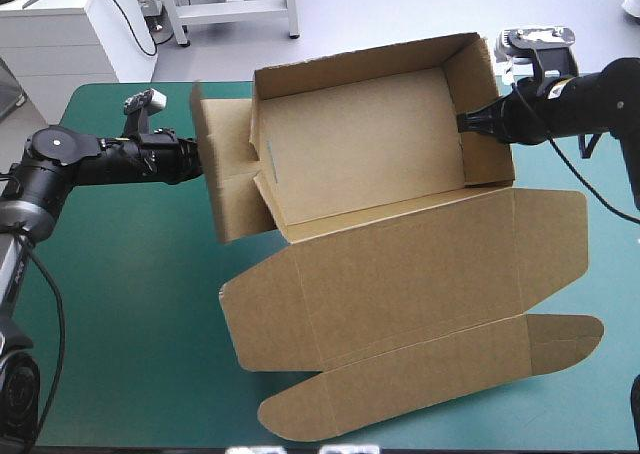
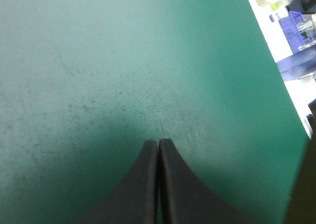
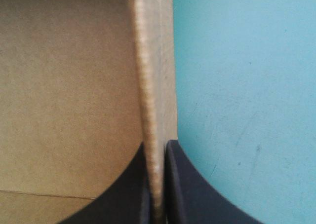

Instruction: Fold the box

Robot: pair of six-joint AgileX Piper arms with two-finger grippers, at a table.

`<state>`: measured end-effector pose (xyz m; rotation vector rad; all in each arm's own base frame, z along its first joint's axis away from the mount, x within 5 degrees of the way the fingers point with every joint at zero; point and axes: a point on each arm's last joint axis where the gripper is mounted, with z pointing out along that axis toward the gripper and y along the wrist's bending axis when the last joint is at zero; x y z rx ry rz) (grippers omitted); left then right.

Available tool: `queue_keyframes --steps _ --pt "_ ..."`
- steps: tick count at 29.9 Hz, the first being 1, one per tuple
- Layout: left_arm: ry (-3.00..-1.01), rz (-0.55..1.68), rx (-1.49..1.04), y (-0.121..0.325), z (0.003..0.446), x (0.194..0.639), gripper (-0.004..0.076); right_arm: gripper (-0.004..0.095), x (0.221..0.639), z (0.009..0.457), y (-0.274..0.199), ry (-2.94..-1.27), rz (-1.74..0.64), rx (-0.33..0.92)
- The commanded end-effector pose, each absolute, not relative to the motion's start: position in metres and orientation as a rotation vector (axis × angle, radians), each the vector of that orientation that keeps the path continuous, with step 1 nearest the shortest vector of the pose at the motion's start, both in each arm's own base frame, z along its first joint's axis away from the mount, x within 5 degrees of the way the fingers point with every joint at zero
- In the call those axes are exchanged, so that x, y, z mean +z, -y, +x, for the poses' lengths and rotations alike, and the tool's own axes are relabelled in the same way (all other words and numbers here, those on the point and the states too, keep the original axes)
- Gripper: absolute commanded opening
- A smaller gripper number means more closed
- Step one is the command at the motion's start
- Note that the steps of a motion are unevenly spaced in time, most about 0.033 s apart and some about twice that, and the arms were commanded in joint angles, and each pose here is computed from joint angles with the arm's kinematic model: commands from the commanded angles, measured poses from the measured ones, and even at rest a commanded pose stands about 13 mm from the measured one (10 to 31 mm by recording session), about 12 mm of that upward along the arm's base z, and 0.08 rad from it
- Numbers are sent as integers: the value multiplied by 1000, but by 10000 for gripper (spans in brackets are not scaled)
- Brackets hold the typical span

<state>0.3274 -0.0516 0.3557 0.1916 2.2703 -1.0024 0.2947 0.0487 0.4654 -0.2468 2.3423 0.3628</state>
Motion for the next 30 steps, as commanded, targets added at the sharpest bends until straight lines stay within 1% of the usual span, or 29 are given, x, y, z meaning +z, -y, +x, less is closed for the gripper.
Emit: queue_keyframes --steps 1,7,10,13,15,17,18,20,21,23,25,27,30 --pt "-2136 237 -1073 68 307 393 -8 -6 486 291 -46 -2207 -203 377" --pt "-2113 333 -1204 82 294 401 -8 -6 480 299 -46 -2224 -193 377" --pt "-2070 436 -1248 86 289 403 -8 -6 478 302 -46 -2231 -192 361" --pt "-2044 433 -1296 87 287 407 -3 -6 476 303 -43 -2239 -193 318" --pt "-2020 425 -1329 88 286 411 22 -6 476 303 -41 -2243 -185 294" --pt "-1996 427 -1363 89 285 413 78 -6 475 303 -39 -2249 -177 269" --pt "-1992 429 -1368 89 284 413 122 -6 475 303 -39 -2254 -177 259" --pt "-1993 432 -1370 90 284 413 218 -6 475 303 -39 -2258 -176 258" --pt "-1993 434 -1372 90 284 413 292 -6 475 303 -39 -2258 -176 258" --pt "-1994 436 -1373 90 284 413 400 -6 475 303 -39 -2258 -176 258" --pt "-1995 444 -1395 90 282 414 489 -6 475 303 -39 -2258 -176 258" --pt "-1991 459 -1428 91 280 414 521 -6 475 303 -39 -2258 -176 258" --pt "-1984 463 -1443 92 280 415 520 -6 475 303 -39 -2254 -176 261"
